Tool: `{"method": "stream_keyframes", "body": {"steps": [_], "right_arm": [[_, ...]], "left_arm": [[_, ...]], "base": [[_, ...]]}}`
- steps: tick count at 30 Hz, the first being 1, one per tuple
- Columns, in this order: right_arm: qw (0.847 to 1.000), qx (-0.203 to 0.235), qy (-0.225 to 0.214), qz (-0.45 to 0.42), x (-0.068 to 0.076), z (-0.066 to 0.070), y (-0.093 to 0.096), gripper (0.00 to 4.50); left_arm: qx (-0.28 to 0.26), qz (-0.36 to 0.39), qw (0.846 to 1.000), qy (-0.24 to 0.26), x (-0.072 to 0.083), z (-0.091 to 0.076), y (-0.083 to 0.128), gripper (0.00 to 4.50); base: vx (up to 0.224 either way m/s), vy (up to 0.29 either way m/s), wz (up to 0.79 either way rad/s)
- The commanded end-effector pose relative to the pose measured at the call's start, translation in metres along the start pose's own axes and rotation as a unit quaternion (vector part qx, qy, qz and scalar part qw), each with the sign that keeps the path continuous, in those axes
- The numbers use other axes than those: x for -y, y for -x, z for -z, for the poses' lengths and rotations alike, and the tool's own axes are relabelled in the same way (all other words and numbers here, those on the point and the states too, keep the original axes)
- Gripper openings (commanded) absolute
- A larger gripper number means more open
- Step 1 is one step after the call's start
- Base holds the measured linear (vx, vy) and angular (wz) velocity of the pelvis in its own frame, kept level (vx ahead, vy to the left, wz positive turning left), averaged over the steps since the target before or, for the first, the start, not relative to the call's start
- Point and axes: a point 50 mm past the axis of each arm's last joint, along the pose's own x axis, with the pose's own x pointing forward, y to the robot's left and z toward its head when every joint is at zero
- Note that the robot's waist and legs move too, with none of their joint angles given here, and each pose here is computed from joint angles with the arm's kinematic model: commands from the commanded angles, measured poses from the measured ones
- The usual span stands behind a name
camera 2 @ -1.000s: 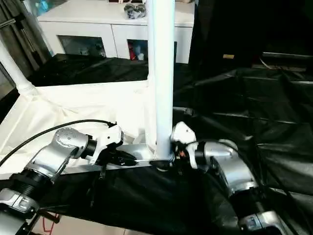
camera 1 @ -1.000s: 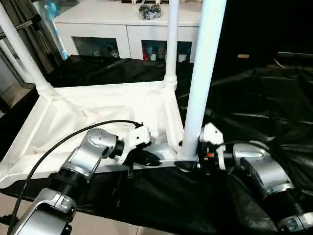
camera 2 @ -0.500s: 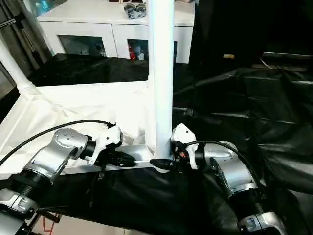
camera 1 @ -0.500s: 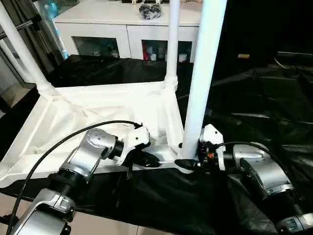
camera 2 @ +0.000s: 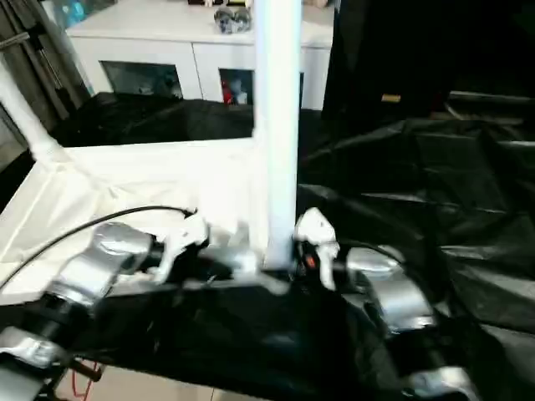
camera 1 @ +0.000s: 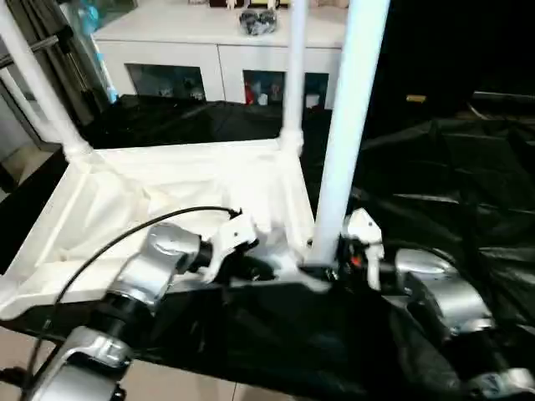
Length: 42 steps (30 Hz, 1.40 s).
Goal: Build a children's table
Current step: Rotate leg to tighten
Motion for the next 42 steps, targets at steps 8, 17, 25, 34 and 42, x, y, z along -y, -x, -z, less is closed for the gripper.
{"method": "stream_keyframes", "body": {"steps": [8,17,25,34,42], "right_arm": [[0.994,-0.042,-0.052,0.082,-0.03,0.014,-0.054,2.99],[0.999,-0.029,0.002,-0.024,-0.033,0.007,-0.039,3.96],[0.981,-0.037,0.06,-0.181,-0.032,0.006,0.005,3.96],[0.967,-0.05,0.065,-0.243,-0.029,0.002,0.027,3.58],[0.96,-0.05,0.045,-0.271,-0.036,0.004,0.028,2.9]], "left_arm": [[0.033,-0.013,0.999,-0.001,0.018,-0.028,-0.043,0.0],[0.027,-0.003,0.999,-0.023,0.009,-0.019,-0.025,0.0],[0.017,0.058,0.997,-0.052,0.009,-0.012,-0.005,0.0],[-0.002,0.12,0.99,-0.067,0.011,-0.002,0.013,0.0],[-0.002,0.123,0.99,-0.068,0.01,-0.004,0.011,0.0]], "base": [[0.0,0.0,0.0],[0.0,0.0,0.0],[0.0,0.0,0.0],[0.0,0.0,0.0],[0.0,0.0,0.0]]}}
